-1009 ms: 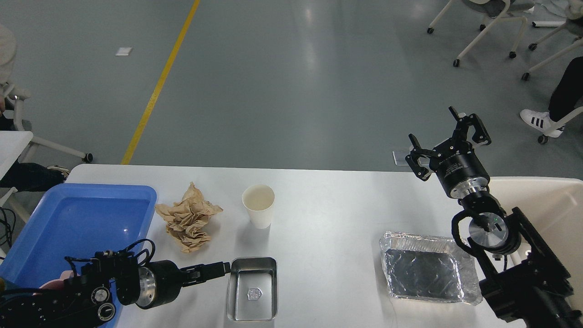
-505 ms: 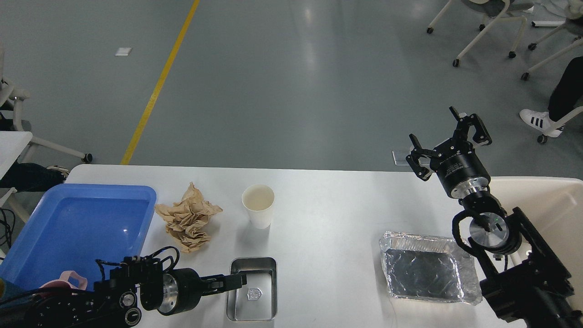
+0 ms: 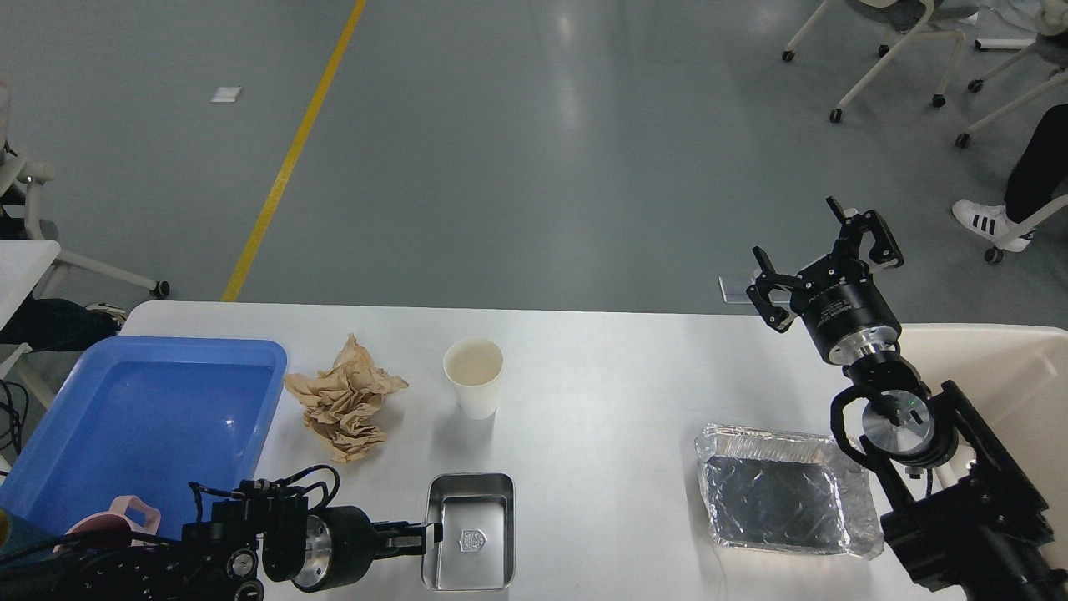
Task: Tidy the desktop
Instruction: 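Grasp the steel tray with the left gripper and lift it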
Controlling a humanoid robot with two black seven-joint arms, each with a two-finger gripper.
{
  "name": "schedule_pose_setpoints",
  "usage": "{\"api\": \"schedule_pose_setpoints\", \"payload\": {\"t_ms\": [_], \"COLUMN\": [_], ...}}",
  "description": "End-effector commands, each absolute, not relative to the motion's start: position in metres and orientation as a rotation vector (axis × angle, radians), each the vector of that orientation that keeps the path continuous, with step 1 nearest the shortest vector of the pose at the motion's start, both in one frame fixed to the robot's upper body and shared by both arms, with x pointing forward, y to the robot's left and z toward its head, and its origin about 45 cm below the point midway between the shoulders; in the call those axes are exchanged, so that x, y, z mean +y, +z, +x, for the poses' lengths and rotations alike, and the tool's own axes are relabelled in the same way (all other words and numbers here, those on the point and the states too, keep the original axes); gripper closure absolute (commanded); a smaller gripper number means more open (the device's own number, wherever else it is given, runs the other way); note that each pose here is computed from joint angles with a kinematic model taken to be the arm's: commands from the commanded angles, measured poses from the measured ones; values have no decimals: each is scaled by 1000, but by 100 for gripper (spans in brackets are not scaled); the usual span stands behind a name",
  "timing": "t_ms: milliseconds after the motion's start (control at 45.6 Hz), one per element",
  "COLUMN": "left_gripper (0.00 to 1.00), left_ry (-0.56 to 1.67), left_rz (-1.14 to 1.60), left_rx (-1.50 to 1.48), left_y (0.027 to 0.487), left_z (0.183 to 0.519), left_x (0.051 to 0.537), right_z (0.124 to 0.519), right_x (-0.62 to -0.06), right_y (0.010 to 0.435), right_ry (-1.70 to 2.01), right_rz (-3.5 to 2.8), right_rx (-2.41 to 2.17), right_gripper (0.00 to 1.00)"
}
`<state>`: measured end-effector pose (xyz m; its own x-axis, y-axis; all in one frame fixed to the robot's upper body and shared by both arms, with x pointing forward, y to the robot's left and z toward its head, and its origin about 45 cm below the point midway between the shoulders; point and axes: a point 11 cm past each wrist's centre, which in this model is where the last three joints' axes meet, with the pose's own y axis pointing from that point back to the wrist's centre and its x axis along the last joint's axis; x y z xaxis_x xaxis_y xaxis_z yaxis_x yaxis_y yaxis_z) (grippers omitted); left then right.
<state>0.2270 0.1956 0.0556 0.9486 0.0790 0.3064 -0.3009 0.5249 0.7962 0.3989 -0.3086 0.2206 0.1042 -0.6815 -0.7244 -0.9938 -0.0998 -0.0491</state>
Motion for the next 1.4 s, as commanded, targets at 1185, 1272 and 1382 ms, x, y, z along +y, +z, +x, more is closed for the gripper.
{"api": "schedule_pose_setpoints", "payload": {"t_ms": [1185, 1272, 1382], "left_gripper": [98, 98, 98], "left_ry": [199, 200, 218], "left_rz": [913, 910, 896], "left_rx": [-553, -568, -587], "left_y": [229, 238, 252], "left_z": [308, 308, 314], "left_x": [227, 229, 229], "right_z": [406, 406, 407], "right_x": [-300, -299, -299], "right_y": [221, 222, 222], "right_ry": [758, 757, 756], "right_rz": [-1837, -1837, -1836], "right_rx": [1614, 1610, 1612], "right_gripper": [0, 0, 0]}}
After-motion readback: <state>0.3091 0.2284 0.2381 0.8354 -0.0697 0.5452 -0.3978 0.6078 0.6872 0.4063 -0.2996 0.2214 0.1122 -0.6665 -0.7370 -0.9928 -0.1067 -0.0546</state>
